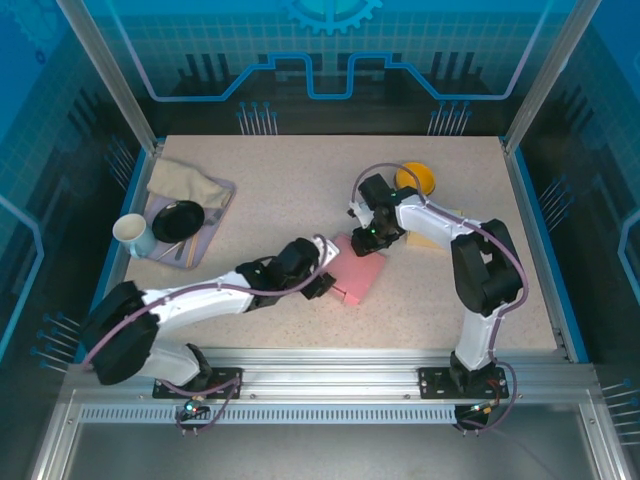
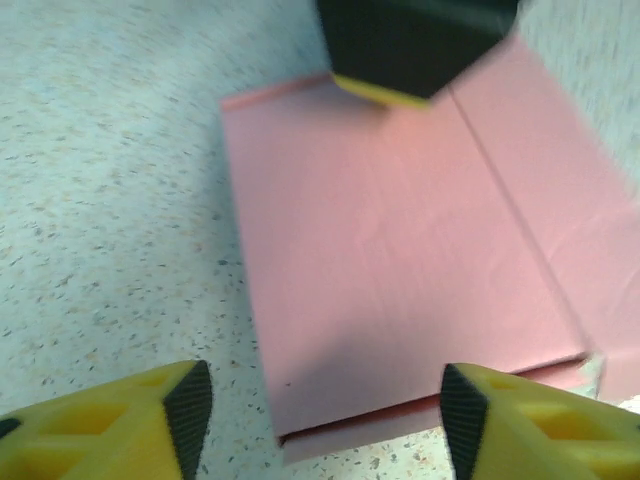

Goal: Fold the paper box

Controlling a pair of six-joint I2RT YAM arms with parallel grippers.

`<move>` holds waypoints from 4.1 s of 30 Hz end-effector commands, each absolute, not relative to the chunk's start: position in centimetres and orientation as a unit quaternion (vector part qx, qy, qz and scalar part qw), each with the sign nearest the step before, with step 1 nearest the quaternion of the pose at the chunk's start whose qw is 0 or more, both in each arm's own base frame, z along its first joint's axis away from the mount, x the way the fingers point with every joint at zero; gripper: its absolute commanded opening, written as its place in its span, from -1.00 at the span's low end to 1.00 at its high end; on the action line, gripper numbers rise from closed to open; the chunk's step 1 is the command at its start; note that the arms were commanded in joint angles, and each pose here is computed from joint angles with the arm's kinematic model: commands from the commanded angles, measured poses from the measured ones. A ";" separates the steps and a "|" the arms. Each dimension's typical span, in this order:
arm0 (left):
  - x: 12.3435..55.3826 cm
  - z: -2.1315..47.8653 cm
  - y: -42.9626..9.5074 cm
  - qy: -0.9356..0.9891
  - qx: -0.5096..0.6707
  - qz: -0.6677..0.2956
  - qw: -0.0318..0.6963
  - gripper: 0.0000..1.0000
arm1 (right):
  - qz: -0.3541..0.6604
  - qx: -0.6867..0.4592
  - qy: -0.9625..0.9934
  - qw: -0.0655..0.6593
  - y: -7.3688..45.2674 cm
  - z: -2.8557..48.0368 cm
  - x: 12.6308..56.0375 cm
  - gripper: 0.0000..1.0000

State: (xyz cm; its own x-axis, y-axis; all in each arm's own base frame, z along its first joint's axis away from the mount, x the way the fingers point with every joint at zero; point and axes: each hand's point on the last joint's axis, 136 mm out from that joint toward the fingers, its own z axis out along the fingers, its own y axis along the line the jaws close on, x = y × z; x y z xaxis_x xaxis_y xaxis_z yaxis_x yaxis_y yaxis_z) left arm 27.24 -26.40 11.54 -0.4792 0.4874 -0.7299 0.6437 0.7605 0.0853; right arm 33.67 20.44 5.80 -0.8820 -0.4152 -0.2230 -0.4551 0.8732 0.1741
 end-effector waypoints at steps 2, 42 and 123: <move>25.6 13.0 -25.4 0.879 0.243 -0.173 0.371 0.44 | 0.112 -0.210 0.966 0.104 20.4 6.8 33.4 -0.31; 38.7 6.7 -23.0 0.960 -0.065 -0.138 0.235 0.41 | 0.141 -0.092 0.971 0.172 18.2 8.1 34.1 0.02; 34.7 0.4 -23.4 0.972 -0.194 -0.123 0.055 0.98 | 0.221 0.050 0.956 0.184 20.2 8.4 27.4 -0.03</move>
